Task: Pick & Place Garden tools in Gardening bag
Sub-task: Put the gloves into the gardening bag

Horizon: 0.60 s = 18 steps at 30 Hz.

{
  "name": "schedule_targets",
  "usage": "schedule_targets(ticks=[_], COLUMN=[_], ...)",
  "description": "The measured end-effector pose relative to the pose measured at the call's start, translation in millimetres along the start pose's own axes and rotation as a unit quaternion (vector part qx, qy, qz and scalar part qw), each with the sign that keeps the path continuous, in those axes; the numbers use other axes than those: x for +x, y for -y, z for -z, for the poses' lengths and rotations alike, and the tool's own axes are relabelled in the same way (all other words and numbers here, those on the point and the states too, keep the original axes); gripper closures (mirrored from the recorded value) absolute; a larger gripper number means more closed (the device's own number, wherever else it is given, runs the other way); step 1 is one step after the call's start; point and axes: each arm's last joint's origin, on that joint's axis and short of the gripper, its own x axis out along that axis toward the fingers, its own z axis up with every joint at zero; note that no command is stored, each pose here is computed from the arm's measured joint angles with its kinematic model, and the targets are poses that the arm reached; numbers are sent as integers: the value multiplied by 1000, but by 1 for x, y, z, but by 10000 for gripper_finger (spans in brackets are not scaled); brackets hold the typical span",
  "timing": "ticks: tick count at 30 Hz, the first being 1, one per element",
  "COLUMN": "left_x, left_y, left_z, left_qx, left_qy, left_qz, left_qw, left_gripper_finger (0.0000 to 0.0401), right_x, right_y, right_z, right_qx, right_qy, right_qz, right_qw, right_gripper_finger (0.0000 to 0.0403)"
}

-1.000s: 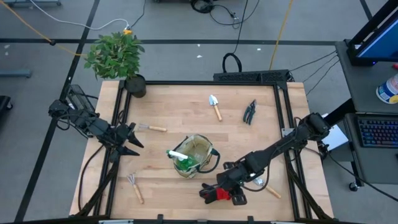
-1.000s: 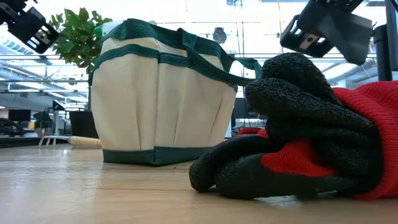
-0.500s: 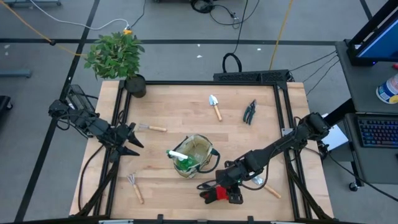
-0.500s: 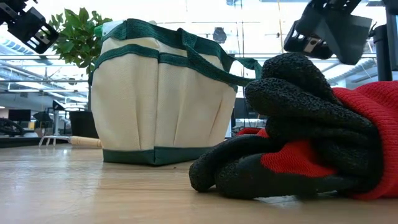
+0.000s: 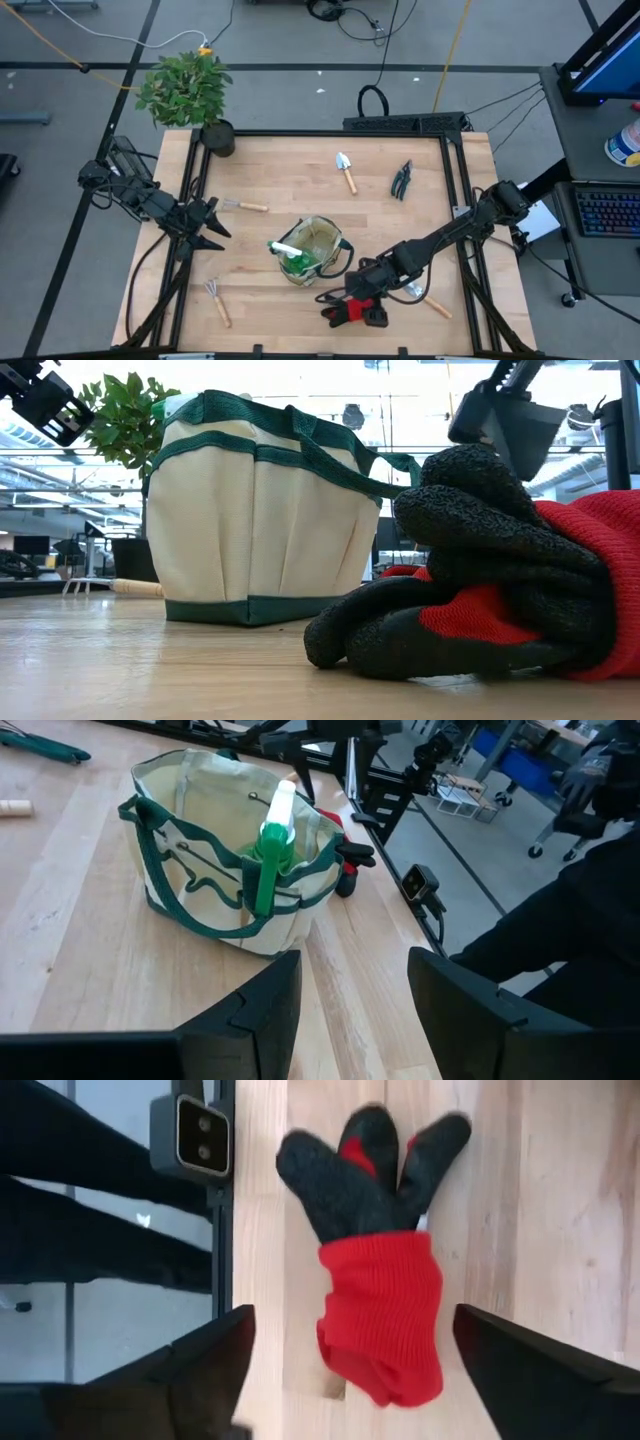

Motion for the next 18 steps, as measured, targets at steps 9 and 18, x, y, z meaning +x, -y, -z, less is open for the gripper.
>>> schedule_targets(ticks=[9, 18], left_x=[0, 0], left_y=[0, 0], left_z=[0, 0], left_qx=[0, -12], left_qy=[0, 0], left_qz=[0, 0], left_qw=[1000, 1000], left_gripper_finger=[212, 212], right_x=[6, 22], right_y=[5, 19], right_z=[1, 11], right_qx=[-14, -18], right_qy=[24, 37], right_qz=[5, -1], right_qw=[1000, 999], right_gripper_finger=[22, 19])
